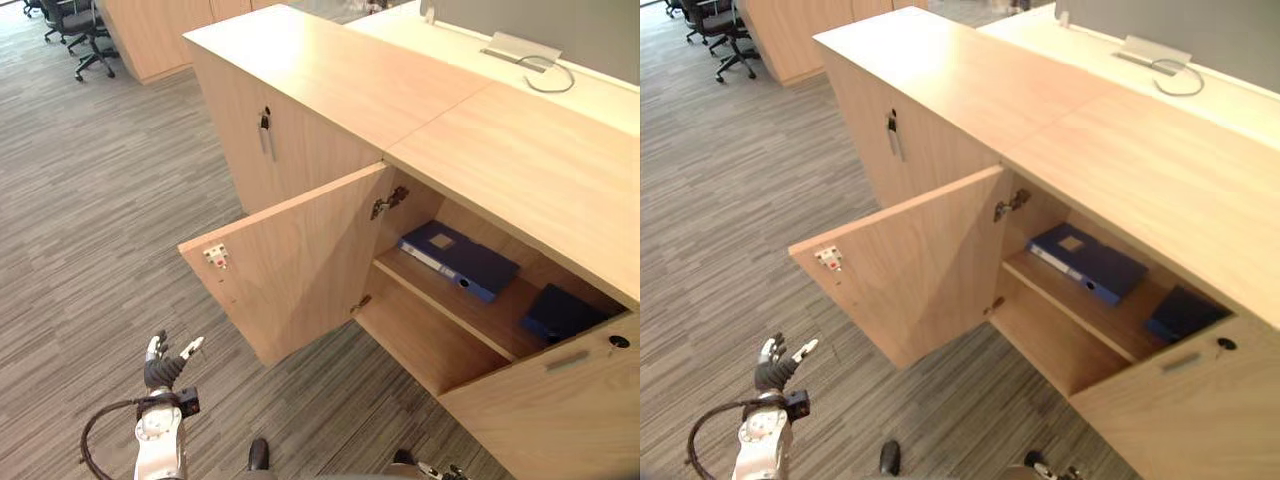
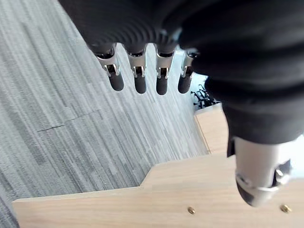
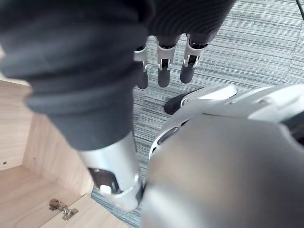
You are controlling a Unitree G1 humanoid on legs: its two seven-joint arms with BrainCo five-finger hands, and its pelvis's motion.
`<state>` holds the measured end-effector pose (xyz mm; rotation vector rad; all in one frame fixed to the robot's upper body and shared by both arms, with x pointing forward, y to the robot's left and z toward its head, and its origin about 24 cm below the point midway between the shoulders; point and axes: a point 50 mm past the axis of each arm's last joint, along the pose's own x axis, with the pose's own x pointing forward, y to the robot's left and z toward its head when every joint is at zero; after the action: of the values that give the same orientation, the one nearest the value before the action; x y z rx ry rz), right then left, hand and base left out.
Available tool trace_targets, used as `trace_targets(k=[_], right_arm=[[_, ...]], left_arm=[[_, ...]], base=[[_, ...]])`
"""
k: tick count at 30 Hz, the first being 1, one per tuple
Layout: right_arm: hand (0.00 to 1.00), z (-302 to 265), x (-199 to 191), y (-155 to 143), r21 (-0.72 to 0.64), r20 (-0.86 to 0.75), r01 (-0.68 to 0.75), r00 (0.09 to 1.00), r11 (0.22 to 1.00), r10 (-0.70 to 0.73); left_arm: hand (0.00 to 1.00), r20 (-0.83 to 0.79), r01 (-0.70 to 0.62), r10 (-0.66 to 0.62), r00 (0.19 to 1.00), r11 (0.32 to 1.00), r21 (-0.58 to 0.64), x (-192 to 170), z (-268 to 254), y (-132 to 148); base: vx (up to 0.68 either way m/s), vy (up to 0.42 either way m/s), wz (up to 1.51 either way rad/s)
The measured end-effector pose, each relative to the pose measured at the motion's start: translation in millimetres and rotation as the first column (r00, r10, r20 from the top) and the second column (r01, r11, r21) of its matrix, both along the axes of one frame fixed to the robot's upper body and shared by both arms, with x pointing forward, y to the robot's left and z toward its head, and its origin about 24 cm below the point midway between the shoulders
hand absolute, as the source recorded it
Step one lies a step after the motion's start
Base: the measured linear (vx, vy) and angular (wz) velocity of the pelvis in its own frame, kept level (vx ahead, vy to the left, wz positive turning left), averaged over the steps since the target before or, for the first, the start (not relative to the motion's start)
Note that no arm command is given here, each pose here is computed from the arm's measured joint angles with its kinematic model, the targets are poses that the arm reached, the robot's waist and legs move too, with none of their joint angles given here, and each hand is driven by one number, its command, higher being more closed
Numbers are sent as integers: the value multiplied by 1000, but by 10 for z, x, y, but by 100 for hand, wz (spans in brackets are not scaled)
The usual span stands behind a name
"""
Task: Walk over to the cabinet, pick up the folder, carry it to the office cabinet, place the folder inside the office cabinet, then close the office cabinet door
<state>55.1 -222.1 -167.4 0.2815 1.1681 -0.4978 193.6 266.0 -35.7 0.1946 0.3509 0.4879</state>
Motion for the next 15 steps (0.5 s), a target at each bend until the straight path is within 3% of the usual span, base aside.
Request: trace_targets(k=[7,15], right_arm=[[0,-18,8,89,25,-6,-60,998,998,60],[0,-26,9,119,36,-12,-87,996,996,88]], left_arm=[[0,7,209,-223,975,923,322,515,421,-60],[0,3,209,-232,973,883,421,861,648,26]], base=[[24,10,-7],[21,2,-8]])
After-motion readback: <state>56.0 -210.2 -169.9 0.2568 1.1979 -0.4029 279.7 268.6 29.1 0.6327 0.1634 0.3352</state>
